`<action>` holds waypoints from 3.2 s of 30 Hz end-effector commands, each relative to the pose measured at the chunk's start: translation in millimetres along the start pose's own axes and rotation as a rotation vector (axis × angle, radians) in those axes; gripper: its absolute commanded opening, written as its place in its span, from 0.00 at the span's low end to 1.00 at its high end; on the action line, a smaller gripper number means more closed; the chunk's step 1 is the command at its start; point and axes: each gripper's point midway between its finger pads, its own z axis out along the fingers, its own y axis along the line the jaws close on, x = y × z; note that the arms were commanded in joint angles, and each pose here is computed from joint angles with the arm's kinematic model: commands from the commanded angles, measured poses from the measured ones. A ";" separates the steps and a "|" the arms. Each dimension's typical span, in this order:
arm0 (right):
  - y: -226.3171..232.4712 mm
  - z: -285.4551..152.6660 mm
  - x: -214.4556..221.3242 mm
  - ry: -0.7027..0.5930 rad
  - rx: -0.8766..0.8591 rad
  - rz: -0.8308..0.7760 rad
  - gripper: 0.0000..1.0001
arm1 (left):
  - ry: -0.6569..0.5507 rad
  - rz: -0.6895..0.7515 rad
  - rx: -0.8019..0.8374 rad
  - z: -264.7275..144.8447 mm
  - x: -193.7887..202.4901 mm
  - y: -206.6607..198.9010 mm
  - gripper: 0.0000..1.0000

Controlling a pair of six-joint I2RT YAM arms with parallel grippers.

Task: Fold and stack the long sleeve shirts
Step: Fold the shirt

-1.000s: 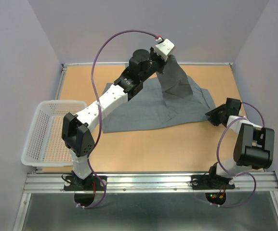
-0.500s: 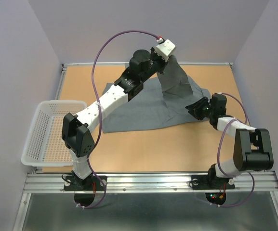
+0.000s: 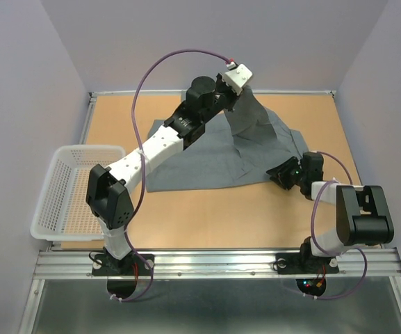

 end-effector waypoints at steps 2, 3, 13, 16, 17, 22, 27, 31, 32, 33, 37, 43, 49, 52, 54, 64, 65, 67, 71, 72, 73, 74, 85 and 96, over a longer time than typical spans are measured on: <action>-4.5 -10.8 -17.6 -0.084 0.056 -0.072 0.43 | -0.167 0.079 -0.028 -20.6 -60.4 11.6 0.00; 0.8 -13.1 -23.1 -0.102 0.052 -0.085 0.43 | -0.171 0.090 -0.027 -20.5 -60.9 11.6 0.00; 51.0 -46.1 -72.2 -0.270 0.037 -0.219 0.47 | -0.140 0.323 0.231 -66.5 -10.0 -39.2 0.00; 59.5 -50.1 -75.9 -0.280 0.021 -0.232 0.47 | -0.059 0.342 0.327 -93.2 46.7 -62.9 0.00; 60.2 -50.6 -76.2 -0.281 0.020 -0.234 0.47 | -0.066 0.351 0.335 -105.6 46.7 -65.0 0.00; 61.8 -47.4 -76.8 -0.267 0.020 -0.240 0.47 | 0.061 0.299 0.385 -147.5 115.8 -84.5 0.00; 61.4 -43.2 -76.7 -0.255 0.023 -0.237 0.47 | 0.185 0.248 0.344 -172.0 159.0 -84.0 0.02; 61.7 -40.3 -76.8 -0.244 0.024 -0.240 0.47 | 0.261 0.243 0.277 -177.0 183.0 -75.3 0.03; 62.4 -39.9 -77.5 -0.245 0.023 -0.240 0.47 | 0.283 0.252 0.243 -177.2 188.2 -68.7 0.03; 61.3 -38.3 -76.8 -0.239 0.025 -0.239 0.47 | 0.288 0.265 0.227 -175.8 189.3 -65.2 0.03; 62.0 -36.3 -76.1 -0.229 0.023 -0.237 0.47 | 0.300 0.348 0.145 -169.9 192.8 -47.1 0.03; 59.9 -35.4 -74.9 -0.224 0.027 -0.239 0.47 | 0.283 0.479 0.069 -144.8 179.7 -23.9 0.03; 61.3 -38.3 -76.5 -0.236 0.025 -0.248 0.47 | 0.234 0.621 0.050 -127.0 164.0 -10.4 0.03; 59.7 -37.6 -74.7 -0.229 0.026 -0.249 0.47 | 0.263 0.686 0.005 -124.0 162.5 3.1 0.04; 59.4 -38.4 -74.5 -0.231 0.026 -0.251 0.47 | 0.243 0.681 0.015 -125.6 158.0 1.1 0.04; 58.5 -36.1 -73.3 -0.222 0.027 -0.240 0.47 | 0.185 0.683 -0.009 -133.0 143.2 2.5 0.12; 58.5 -36.1 -73.3 -0.222 0.027 -0.240 0.47 | 0.187 0.667 -0.005 -135.1 145.8 0.7 0.15; 57.1 -36.0 -73.2 -0.222 0.031 -0.242 0.47 | 0.205 0.619 0.008 -143.6 158.8 -5.3 0.16; 56.1 -36.5 -72.2 -0.222 0.031 -0.242 0.48 | 0.217 0.551 -0.002 -161.7 166.0 -9.0 0.23; 56.0 -36.5 -72.2 -0.222 0.032 -0.245 0.47 | 0.242 0.534 -0.013 -167.5 174.2 -8.5 0.30; 56.0 -36.5 -72.2 -0.222 0.032 -0.243 0.47 | 0.245 0.512 -0.028 -171.5 174.0 -6.8 0.34; 56.2 -36.3 -72.5 -0.222 0.032 -0.245 0.48 | 0.250 0.502 -0.033 -174.7 174.8 -6.8 0.38; 90.3 -41.4 -81.3 -0.211 -0.054 -0.361 0.49 | 0.131 -0.049 -0.322 -220.0 110.9 21.4 0.73; 109.6 -14.8 -52.4 -0.080 -0.102 -0.427 0.54 | 0.363 -0.578 -0.336 -128.7 153.2 -19.4 0.95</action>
